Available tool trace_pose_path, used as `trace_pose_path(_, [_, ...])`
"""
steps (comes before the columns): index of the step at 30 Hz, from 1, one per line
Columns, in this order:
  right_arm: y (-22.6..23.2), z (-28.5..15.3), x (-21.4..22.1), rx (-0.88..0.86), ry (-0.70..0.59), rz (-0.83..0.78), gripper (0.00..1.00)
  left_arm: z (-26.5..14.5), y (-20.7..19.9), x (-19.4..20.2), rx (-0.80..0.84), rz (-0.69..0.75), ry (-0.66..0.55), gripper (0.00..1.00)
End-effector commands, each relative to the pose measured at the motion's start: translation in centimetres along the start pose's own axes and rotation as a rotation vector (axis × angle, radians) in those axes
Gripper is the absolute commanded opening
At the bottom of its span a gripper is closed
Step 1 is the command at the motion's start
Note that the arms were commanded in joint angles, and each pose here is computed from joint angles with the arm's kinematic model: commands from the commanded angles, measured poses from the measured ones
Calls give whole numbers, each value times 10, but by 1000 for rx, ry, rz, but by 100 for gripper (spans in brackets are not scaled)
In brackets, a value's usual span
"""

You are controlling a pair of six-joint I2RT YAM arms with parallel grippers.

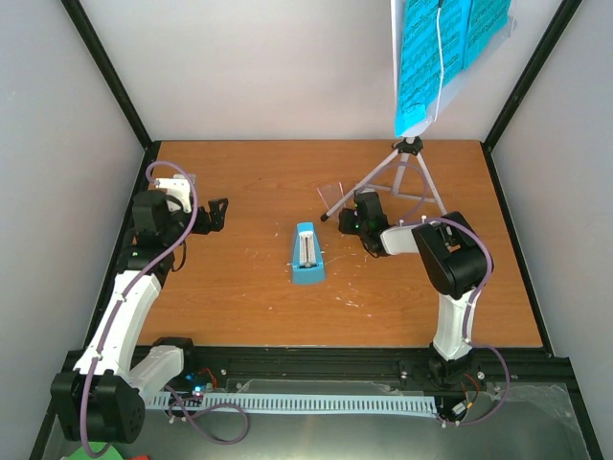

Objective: Pack up the instrument practice props

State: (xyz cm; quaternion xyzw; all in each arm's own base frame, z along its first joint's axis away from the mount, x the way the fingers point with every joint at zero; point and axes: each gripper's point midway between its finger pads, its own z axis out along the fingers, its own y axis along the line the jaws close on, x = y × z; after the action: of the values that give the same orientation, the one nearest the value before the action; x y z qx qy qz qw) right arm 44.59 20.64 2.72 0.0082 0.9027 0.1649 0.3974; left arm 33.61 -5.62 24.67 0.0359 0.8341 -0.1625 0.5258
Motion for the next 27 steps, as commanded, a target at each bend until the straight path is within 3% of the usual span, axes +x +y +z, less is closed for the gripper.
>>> trace_pose_path(1, [0,8,-2,-5,-7,24,59,-2,-1,-8,5,32,-33,100])
trace_pose_path(27, [-31,-7,43,117,142,-80,49,-3,-1,-9,6,36,-36,99])
